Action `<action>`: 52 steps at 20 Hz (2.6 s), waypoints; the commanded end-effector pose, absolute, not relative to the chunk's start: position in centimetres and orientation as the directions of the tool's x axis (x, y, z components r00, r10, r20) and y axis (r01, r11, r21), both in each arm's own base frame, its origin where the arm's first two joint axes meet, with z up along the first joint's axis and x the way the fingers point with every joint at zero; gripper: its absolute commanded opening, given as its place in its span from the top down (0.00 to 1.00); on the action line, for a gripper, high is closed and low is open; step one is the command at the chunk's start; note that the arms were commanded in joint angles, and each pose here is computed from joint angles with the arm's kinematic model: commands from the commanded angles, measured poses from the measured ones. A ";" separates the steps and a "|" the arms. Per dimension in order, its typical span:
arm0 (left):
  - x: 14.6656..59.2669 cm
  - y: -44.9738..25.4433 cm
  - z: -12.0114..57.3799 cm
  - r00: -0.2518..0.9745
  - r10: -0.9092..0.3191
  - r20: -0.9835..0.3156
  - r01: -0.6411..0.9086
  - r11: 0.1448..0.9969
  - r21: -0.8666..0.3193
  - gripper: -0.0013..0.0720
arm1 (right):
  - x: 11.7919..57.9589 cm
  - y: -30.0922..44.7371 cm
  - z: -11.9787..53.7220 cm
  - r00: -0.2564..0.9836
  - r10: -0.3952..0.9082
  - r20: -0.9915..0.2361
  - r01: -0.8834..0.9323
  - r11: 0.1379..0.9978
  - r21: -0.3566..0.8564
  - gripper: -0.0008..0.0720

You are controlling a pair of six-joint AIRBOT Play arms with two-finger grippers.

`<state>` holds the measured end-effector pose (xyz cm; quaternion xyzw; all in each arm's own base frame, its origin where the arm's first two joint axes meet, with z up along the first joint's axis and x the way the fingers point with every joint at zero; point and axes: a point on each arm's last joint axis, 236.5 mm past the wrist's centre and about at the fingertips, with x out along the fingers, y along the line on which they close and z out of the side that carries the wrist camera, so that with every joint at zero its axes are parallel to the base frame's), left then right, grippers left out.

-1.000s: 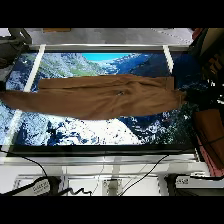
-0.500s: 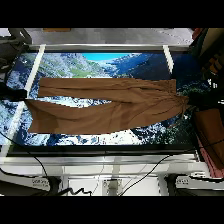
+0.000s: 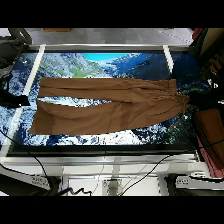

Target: Fold the clothes and pants, and hang the long-sleeved shirts on hangers.

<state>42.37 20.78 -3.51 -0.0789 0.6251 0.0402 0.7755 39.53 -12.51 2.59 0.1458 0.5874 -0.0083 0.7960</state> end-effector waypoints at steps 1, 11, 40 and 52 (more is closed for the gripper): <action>39.4 20.4 -5.3 0.202 -0.207 -0.957 -0.262 0.930 -0.257 0.32 | 39.5 -12.4 2.6 0.307 0.161 -0.938 0.201 0.952 0.230 0.94; 39.7 15.3 -8.3 0.215 -0.357 -0.909 -0.134 0.911 -0.389 0.33 | 39.5 -12.4 2.6 0.307 0.161 -0.938 0.250 0.937 0.243 0.94; 40.4 15.7 -8.0 0.244 -0.327 -0.913 -0.106 0.927 -0.360 0.38 | 38.7 -12.0 2.5 0.276 0.179 -0.944 0.271 0.928 0.256 0.94; 40.3 17.1 -8.1 0.259 -0.295 -0.920 -0.125 0.934 -0.334 0.38 | 38.6 -11.9 2.4 0.270 0.184 -0.945 0.271 0.927 0.258 0.94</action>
